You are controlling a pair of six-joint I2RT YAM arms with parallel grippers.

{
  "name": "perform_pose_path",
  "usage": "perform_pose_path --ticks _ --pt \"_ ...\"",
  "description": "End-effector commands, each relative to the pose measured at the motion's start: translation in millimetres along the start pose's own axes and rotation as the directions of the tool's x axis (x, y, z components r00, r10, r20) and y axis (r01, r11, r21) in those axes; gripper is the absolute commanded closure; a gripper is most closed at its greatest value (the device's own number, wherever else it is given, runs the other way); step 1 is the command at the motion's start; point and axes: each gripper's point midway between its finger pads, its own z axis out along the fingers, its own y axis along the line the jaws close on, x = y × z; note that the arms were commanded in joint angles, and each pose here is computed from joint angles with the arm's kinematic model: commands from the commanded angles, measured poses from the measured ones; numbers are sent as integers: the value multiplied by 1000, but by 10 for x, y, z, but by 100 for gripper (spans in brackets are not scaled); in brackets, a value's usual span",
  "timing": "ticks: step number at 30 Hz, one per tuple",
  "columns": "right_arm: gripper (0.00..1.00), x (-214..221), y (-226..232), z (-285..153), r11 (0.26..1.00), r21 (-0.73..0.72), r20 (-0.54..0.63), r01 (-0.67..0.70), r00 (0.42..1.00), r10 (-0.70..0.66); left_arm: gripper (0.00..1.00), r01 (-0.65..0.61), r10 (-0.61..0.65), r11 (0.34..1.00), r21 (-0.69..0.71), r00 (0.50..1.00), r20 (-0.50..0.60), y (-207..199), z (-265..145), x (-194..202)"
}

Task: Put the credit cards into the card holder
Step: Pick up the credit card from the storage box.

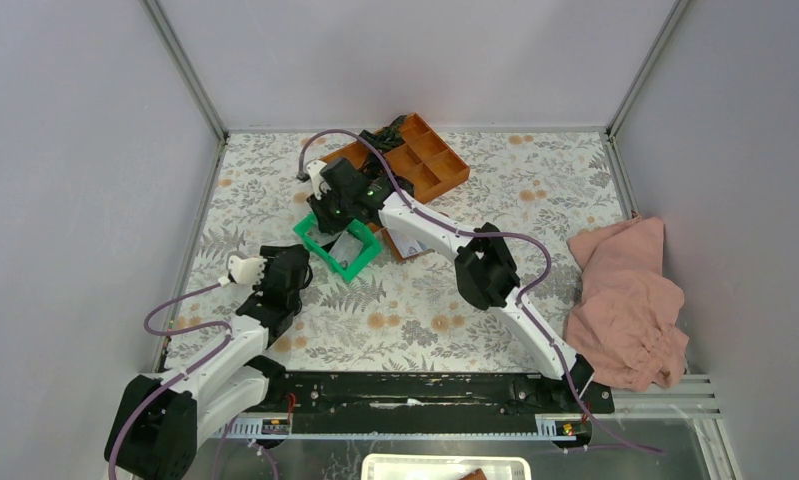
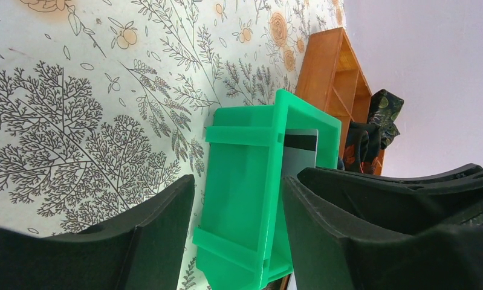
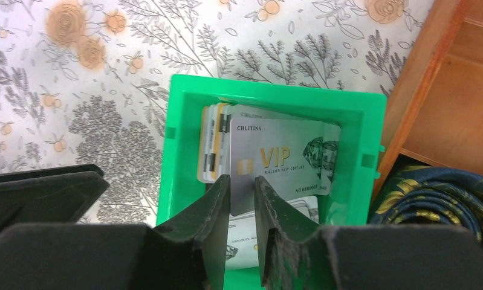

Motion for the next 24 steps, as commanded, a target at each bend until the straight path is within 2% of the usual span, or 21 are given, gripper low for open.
perform_pose_path --ticks 1,3,9,17,24 --pt "75 -290 -145 -291 996 90 62 17 998 -23 38 4 -4 1000 13 1000 9 -38 14 -21" --pt "79 -244 -228 -254 992 128 50 23 998 -29 38 4 -4 1000 14 1000 7 -34 17 -14" --pt "100 -202 -415 -234 973 227 42 40 998 -51 38 -21 21 1000 18 1000 20 -54 25 -38" --pt "100 -432 -436 -574 953 299 127 43 988 -85 38 -59 57 998 22 997 48 -92 -6 -124" --pt "100 -621 -324 -996 954 301 228 16 970 -88 36 -111 106 991 72 992 67 -253 -107 -235"
